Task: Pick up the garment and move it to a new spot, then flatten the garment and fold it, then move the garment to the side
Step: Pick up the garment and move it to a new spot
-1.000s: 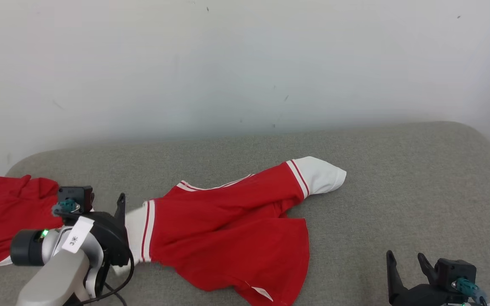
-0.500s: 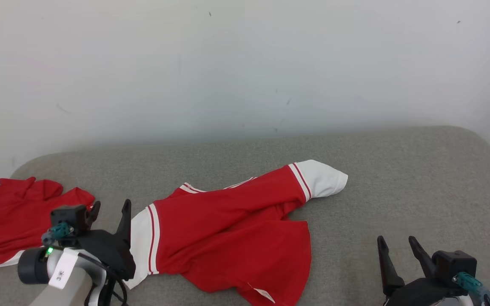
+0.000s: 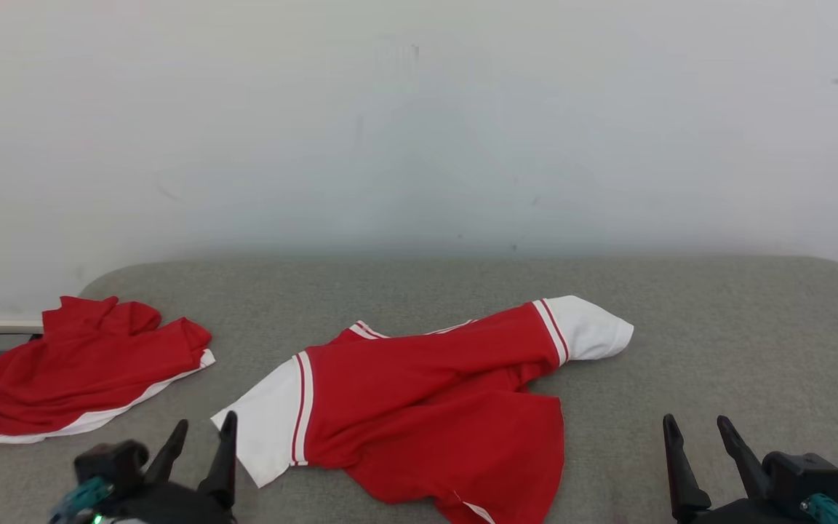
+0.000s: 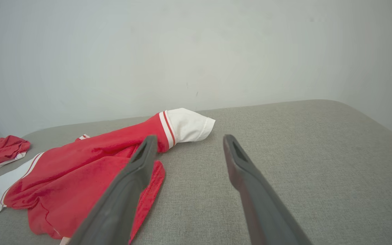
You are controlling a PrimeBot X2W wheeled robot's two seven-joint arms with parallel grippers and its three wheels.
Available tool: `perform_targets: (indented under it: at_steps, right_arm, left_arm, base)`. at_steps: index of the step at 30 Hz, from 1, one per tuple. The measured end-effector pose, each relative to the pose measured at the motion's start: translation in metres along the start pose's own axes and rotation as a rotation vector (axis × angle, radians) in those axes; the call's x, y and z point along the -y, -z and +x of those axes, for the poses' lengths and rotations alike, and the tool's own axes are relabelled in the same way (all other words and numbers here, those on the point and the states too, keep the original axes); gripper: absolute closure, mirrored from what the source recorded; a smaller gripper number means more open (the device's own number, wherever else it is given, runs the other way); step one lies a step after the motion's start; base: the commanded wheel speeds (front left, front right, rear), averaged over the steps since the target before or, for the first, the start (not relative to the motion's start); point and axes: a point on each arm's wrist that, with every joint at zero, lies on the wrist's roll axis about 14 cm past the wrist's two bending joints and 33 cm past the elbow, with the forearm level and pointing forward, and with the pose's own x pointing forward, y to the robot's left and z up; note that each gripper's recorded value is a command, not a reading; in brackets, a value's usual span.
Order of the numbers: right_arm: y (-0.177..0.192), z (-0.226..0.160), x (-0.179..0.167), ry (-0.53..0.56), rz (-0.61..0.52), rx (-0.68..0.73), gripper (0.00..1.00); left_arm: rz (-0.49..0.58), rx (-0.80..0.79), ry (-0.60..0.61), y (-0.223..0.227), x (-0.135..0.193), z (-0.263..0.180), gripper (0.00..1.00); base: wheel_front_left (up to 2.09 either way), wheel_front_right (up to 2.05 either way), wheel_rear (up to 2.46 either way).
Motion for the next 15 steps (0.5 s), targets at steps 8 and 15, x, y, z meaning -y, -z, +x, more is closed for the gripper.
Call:
perform_targets:
  at_steps: [8, 15]
  right_arm:
    - [-0.017, -0.002, 0.004, 0.028, 0.015, 0.084, 0.0]
    - [-0.008, -0.008, 0.01, 0.053, 0.024, 0.069, 0.0]
  left_arm:
    - [-0.221, 0.065, -0.189, 0.006, -0.042, -0.046, 0.0]
    - [-0.296, 0.16, -0.203, -0.013, -0.038, -0.061, 0.0]
  base:
    - [0.0, 0.0, 0.0]
    - [0.0, 0.0, 0.0]
